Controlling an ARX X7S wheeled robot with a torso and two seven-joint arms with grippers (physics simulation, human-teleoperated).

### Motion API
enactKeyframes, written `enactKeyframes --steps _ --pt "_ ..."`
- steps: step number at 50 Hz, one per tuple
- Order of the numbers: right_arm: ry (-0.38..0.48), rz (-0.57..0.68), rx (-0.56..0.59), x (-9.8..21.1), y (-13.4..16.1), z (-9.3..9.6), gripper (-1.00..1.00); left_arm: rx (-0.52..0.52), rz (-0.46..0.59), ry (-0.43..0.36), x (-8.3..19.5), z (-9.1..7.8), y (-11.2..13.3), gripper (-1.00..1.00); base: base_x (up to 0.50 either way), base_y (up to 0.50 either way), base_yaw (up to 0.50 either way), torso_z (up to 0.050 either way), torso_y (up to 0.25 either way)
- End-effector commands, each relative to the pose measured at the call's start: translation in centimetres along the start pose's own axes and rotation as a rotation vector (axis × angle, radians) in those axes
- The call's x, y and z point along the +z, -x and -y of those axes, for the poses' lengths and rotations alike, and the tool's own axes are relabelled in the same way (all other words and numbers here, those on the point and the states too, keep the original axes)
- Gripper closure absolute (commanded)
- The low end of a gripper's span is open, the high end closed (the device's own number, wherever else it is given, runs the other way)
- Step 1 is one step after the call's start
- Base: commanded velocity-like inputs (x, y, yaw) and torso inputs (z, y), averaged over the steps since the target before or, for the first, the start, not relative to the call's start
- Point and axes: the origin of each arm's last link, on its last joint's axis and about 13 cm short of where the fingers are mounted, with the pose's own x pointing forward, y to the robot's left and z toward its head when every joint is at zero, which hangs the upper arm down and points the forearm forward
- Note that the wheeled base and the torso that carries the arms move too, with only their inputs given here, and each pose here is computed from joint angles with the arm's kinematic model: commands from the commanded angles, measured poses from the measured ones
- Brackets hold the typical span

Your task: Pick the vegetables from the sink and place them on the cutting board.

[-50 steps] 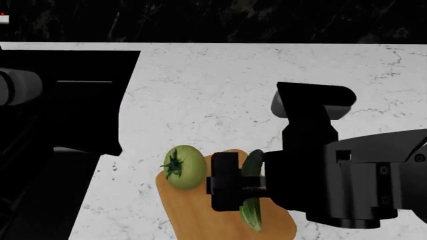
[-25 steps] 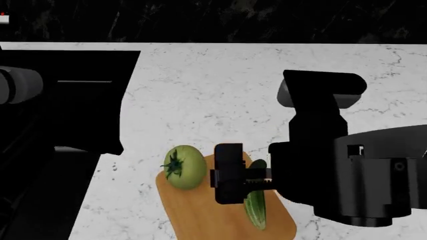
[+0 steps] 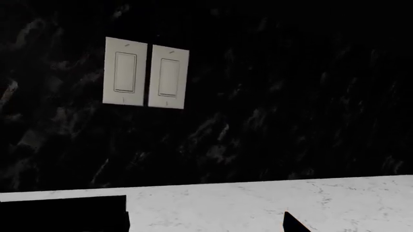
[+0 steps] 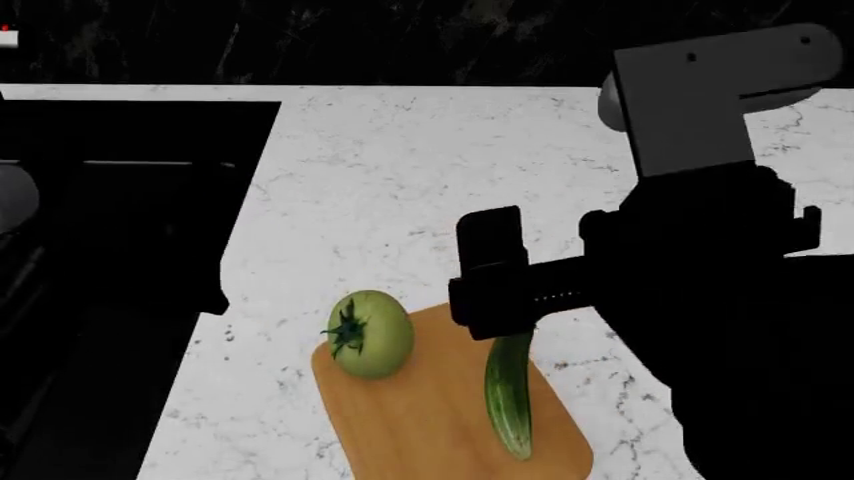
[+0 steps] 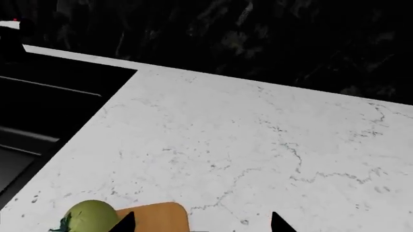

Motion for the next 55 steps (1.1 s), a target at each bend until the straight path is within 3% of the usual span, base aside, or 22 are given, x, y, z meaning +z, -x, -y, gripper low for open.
enactKeyframes --steps 1,2,4,8,10,12,18,28,39,48,52,55 --pt "0.203 0.277 -0.234 -3.5 0.9 0.0 -1.0 -0.019 0.099 0.066 -0.3 0.4 2.5 -1.0 0.0 0.0 0.0 0.0 0.0" --pt "0.183 0.292 -0.202 -3.7 0.9 -0.1 -1.0 -0.022 0.097 0.071 -0.3 0.4 2.6 -1.0 0.0 0.0 0.0 0.0 0.0" --pt "0.25 0.36 -0.235 -4.7 0.9 -0.3 -1.0 -0.023 0.122 0.081 -0.5 0.3 3.0 -1.0 0.0 0.0 0.0 0.0 0.0" --pt "0.249 0.432 -0.236 -5.6 1.3 -0.6 -1.0 -0.03 0.154 0.111 -0.7 0.2 3.4 -1.0 0.0 0.0 0.0 0.0 0.0" --pt "0.217 0.475 -0.225 -6.3 1.5 -0.8 -1.0 -0.048 0.178 0.124 -0.8 0.2 3.8 -1.0 0.0 0.0 0.0 0.0 0.0" --pt "0.181 0.511 -0.205 -6.8 1.6 -1.0 -1.0 -0.038 0.195 0.07 -0.9 0.4 3.9 -1.0 0.0 0.0 0.0 0.0 0.0" --pt "0.11 0.528 -0.171 -8.8 0.8 -1.2 -1.0 -0.063 0.232 0.038 -0.6 1.0 5.1 -1.0 0.0 0.0 0.0 0.0 0.0" --pt "0.076 0.589 -0.156 -8.8 2.8 -2.0 -1.0 -0.08 0.28 0.05 0.2 2.1 6.6 -1.0 0.0 0.0 0.0 0.0 0.0" --pt "0.091 0.752 -0.214 -8.3 6.0 -2.9 -1.0 -0.055 0.367 0.092 2.5 2.5 8.7 -1.0 0.0 0.0 0.0 0.0 0.0" --pt "0.056 0.818 -0.251 -8.2 7.1 -3.0 -1.0 -0.001 0.427 0.119 3.5 2.0 9.7 -1.0 0.0 0.0 0.0 0.0 0.0" --pt "0.028 0.86 -0.27 -8.2 7.7 -2.9 -1.0 -0.032 0.523 0.179 4.2 2.1 10.6 -1.0 0.0 0.0 0.0 0.0 0.0" --pt "0.021 0.882 -0.288 -8.2 8.0 -3.0 -1.0 -0.042 0.525 0.172 4.4 2.3 11.2 -1.0 0.0 0.0 0.0 0.0 0.0"
